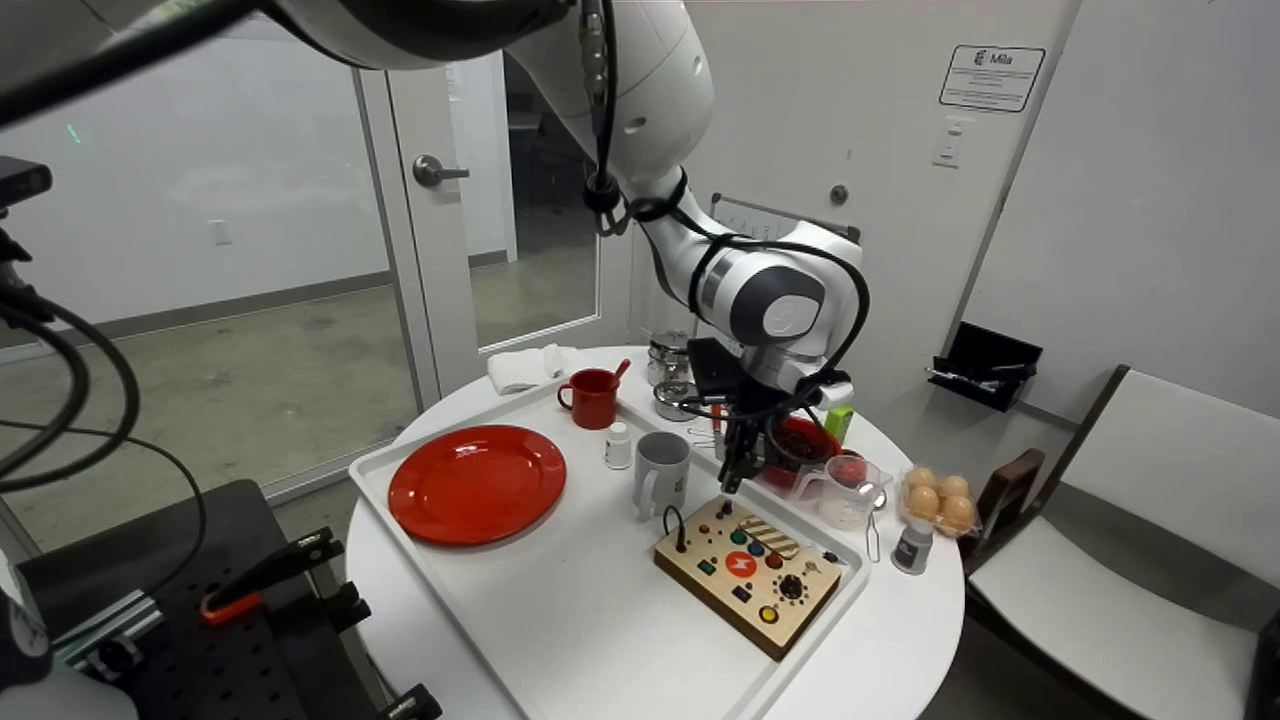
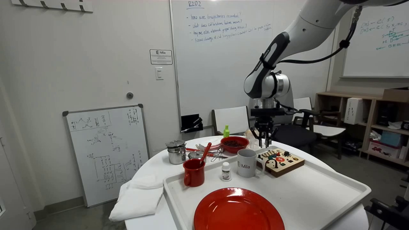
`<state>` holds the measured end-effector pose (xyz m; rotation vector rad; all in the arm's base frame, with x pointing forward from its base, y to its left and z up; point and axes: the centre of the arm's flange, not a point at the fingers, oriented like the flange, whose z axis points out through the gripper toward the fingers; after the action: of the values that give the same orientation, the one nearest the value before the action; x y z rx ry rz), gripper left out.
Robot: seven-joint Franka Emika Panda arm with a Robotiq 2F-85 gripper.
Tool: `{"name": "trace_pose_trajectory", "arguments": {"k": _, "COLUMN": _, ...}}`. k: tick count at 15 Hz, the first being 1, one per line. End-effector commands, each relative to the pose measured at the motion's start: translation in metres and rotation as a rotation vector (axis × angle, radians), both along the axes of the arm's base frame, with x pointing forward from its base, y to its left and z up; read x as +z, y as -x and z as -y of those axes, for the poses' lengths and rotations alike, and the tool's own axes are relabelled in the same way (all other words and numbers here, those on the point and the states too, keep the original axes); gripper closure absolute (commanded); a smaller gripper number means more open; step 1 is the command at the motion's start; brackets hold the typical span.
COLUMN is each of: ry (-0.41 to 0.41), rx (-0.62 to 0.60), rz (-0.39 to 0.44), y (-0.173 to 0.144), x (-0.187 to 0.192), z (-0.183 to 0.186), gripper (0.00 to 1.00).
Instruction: Push a button on the board
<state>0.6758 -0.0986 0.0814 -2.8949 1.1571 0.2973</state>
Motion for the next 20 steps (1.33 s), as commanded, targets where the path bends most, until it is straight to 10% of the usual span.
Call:
{"name": "trace_pose_trajectory", "arguments": {"k": 1, "ry": -0.023, "rx": -0.009, "rz": 0.009, "y": 0.007, "x": 0.013, "z": -0.004, "gripper": 0.46}}
{"name": "trace_pose_trajectory", "arguments": {"k": 2, "ry": -0.023, "rx": -0.005, "rz": 0.009, "y": 0.007, "x": 0.013, "z": -0.004, "gripper": 0.38}}
{"name": "trace_pose_trajectory", "arguments": {"k": 3, "ry": -0.017, "rx": -0.002, "rz": 0.011, "y": 0.007, "x": 0.013, "z": -0.004, "gripper": 0.76}}
{"name": "trace_pose_trajectory", "arguments": {"k": 7, "ry": -0.022, "rx": 0.006, "rz": 0.005, "y": 0.010, "x": 0.014, "z": -0.004, "gripper": 0.90}}
{"name": "trace_pose_trajectory", "arguments": {"k": 20, "ry": -0.032, "rx": 0.014, "rz": -0.082, "y": 0.029, "x": -0.007, "z": -0.006, "gripper": 0.90}}
